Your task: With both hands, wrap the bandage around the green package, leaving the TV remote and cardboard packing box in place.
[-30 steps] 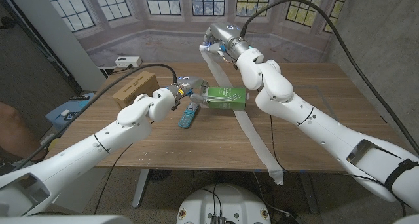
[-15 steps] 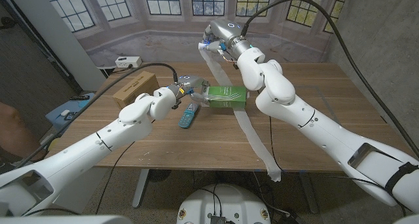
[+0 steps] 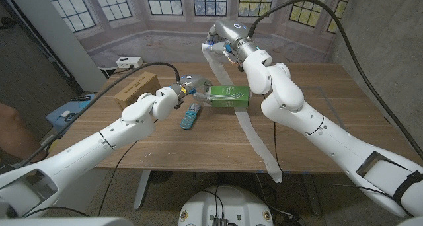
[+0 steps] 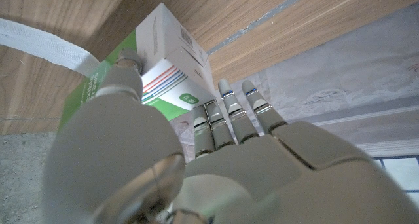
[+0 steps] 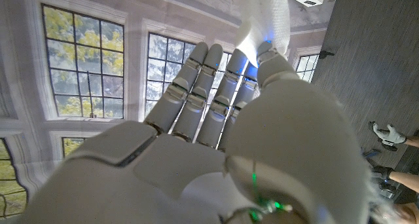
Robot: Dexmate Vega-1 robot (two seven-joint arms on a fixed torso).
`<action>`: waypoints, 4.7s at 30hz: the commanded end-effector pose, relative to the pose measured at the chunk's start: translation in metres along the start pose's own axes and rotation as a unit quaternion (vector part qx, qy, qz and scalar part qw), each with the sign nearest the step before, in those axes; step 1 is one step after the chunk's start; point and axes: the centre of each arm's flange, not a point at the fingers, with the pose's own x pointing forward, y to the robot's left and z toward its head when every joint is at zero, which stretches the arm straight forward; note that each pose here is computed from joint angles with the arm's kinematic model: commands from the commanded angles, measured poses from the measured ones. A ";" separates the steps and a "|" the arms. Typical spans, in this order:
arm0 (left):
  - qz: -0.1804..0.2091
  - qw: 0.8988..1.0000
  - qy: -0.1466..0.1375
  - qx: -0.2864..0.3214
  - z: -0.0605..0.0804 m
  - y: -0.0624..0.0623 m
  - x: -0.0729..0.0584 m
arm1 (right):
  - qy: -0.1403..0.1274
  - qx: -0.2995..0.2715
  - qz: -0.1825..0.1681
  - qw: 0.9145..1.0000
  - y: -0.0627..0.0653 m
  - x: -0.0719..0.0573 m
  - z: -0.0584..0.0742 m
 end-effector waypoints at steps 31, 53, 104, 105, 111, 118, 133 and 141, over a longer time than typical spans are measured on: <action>0.014 1.000 -0.018 -0.002 0.003 0.014 0.036 | 0.038 0.051 0.007 0.998 -0.004 -0.047 0.004; 0.014 1.000 -0.013 0.003 -0.008 0.022 0.052 | 0.047 0.061 0.021 0.997 -0.007 -0.063 0.006; 0.047 0.998 -0.042 0.031 0.011 0.058 0.073 | 0.128 0.111 0.093 0.981 0.021 -0.123 -0.004; 0.047 0.997 -0.042 0.032 0.011 0.059 0.073 | 0.130 0.113 0.096 0.980 0.021 -0.124 -0.004; 0.053 0.997 -0.044 0.036 0.013 0.065 0.076 | 0.138 0.127 0.113 0.976 0.029 -0.127 -0.004; 0.059 0.997 -0.042 0.034 0.015 0.069 0.079 | 0.152 0.141 0.125 0.970 0.035 -0.130 -0.006; 0.071 0.996 -0.047 0.040 0.019 0.083 0.081 | 0.185 0.157 0.152 0.958 0.056 -0.138 -0.017; 0.066 0.996 -0.049 0.035 0.024 0.083 0.079 | 0.204 0.161 0.154 0.953 0.073 -0.139 -0.029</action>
